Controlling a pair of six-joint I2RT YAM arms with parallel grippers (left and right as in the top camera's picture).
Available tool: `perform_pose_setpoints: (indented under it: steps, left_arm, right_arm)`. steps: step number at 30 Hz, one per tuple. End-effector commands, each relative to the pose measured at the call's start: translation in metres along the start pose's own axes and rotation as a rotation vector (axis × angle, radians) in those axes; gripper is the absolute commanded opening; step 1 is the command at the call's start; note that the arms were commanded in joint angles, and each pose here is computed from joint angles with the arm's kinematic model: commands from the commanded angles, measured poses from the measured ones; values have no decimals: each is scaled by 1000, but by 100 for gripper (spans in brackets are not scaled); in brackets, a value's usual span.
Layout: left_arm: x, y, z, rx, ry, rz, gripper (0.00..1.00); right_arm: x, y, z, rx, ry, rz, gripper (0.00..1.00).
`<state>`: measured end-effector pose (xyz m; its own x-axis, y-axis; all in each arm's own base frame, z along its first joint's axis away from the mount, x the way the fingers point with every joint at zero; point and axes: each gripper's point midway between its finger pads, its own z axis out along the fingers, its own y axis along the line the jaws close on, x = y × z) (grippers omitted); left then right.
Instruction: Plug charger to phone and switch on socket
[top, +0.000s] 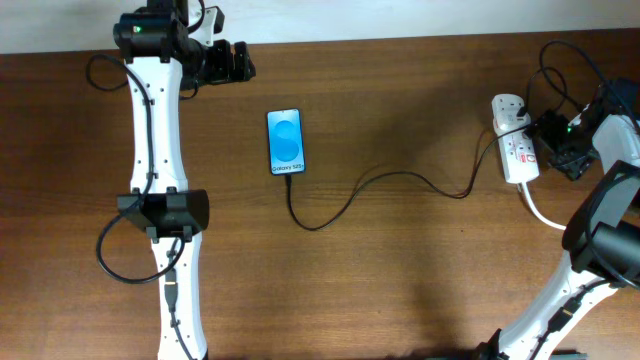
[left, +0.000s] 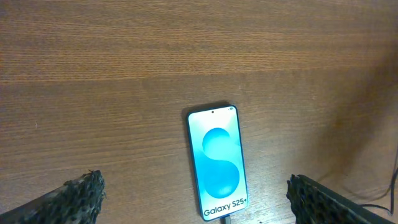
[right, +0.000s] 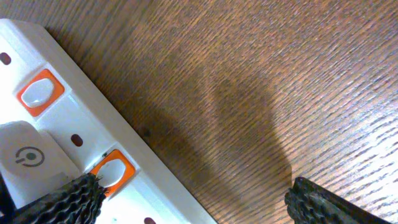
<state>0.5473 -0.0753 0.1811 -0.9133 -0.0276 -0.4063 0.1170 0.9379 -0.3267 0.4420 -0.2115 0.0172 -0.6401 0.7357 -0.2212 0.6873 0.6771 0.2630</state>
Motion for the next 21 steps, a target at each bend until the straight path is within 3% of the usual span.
perform_pose_setpoints:
  steps: [1,12,15,21]
  left_arm:
    - [-3,1,-7,-8,-16,4,99]
    - [-3,1,-7,-8,-16,4,99]
    - [-3,1,-7,-8,-16,4,99]
    - [-3,1,-7,-8,-16,4,99]
  right_arm:
    - [2,-16,5,98,-8,4,98]
    - [3,-21,5,126,-10,4,98]
    - [-4,-38,2,221,-52,65,98]
    - [-4,-26,4,148,-45,78,98]
